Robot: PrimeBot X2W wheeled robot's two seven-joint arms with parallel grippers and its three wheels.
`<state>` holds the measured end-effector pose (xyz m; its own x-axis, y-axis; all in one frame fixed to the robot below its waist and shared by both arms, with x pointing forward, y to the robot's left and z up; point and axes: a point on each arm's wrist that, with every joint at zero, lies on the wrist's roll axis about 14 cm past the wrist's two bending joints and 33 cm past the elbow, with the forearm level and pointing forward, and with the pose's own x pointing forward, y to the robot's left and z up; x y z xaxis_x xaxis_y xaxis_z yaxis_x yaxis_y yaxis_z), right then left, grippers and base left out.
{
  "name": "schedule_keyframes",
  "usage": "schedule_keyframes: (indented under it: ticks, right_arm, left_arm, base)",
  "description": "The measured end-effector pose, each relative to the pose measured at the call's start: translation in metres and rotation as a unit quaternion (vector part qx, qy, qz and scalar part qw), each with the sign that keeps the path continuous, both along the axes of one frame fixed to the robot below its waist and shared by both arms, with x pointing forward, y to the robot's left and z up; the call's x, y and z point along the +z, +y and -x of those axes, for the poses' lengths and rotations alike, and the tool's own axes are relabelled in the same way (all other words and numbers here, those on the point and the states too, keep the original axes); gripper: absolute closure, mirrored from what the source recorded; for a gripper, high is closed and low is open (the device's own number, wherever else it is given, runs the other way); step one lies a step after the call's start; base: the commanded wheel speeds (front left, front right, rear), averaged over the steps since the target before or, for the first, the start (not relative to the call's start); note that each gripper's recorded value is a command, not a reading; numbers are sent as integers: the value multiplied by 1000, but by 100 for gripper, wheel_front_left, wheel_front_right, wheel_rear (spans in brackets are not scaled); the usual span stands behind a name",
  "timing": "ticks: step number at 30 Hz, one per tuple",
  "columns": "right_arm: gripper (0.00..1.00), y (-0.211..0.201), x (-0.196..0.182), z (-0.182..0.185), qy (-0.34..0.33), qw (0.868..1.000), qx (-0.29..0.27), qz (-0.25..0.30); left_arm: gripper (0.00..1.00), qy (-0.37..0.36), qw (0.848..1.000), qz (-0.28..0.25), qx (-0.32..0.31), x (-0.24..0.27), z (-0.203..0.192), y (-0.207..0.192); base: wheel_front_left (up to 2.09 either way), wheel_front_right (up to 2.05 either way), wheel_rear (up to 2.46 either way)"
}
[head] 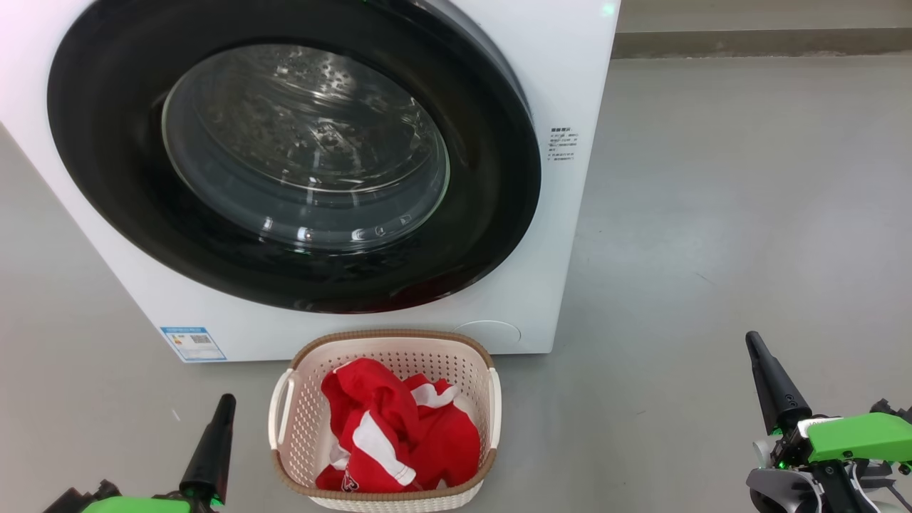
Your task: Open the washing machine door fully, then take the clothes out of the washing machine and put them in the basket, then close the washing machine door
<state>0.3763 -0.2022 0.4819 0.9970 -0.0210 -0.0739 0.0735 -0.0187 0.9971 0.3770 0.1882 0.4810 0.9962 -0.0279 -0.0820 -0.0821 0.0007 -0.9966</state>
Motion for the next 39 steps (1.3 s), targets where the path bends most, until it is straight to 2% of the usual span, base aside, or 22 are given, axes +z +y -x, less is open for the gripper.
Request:
schedule_keyframes:
  ticks: [39]
  right_arm:
    - [100,-1,0,0,0,1000,-1,0]
  left_arm:
    - [100,0,1000,0,0,0,0,0]
  base:
    - [0,0,0]
